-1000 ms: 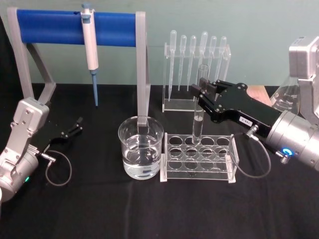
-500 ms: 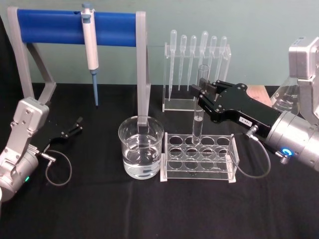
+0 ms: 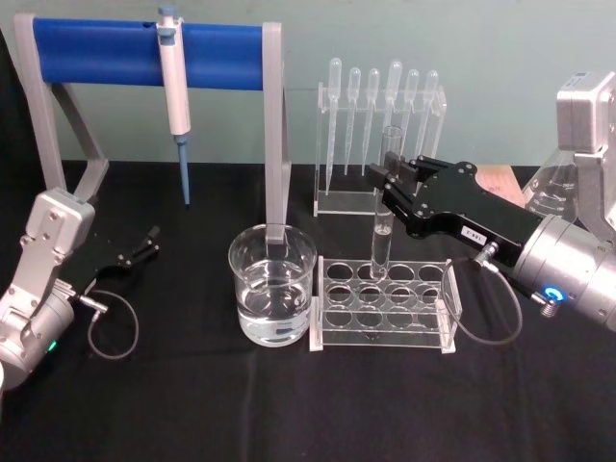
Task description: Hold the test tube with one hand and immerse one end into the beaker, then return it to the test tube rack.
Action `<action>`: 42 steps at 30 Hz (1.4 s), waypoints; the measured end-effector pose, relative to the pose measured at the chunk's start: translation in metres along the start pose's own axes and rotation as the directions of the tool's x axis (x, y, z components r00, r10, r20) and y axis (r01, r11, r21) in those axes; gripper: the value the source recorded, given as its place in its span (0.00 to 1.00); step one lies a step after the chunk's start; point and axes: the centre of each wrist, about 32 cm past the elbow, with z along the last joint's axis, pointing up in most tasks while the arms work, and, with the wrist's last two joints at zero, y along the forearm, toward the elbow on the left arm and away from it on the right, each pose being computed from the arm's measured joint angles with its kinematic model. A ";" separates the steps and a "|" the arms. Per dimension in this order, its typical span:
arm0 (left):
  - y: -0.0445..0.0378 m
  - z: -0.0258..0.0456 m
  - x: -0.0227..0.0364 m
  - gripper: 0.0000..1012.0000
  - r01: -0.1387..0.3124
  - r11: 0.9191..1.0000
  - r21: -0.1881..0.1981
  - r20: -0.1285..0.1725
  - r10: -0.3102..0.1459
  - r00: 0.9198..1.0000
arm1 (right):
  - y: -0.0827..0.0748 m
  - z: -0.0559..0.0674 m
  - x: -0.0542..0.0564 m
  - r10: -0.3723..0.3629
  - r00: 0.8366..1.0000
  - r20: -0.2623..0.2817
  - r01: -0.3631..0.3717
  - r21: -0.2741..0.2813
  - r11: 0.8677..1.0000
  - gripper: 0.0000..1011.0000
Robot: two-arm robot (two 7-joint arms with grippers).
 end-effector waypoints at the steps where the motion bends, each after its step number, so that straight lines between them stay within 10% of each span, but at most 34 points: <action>1: 0.0000 0.0000 0.0000 0.99 0.000 1.000 0.000 0.000 0.000 1.000 | 0.000 0.000 0.000 0.000 1.000 0.000 0.000 0.000 1.000 0.22; 42: 0.0000 0.0000 0.0000 0.99 0.000 1.000 0.000 0.000 0.000 1.000 | 0.000 0.000 0.000 0.001 1.000 0.000 -0.001 -0.001 1.000 0.22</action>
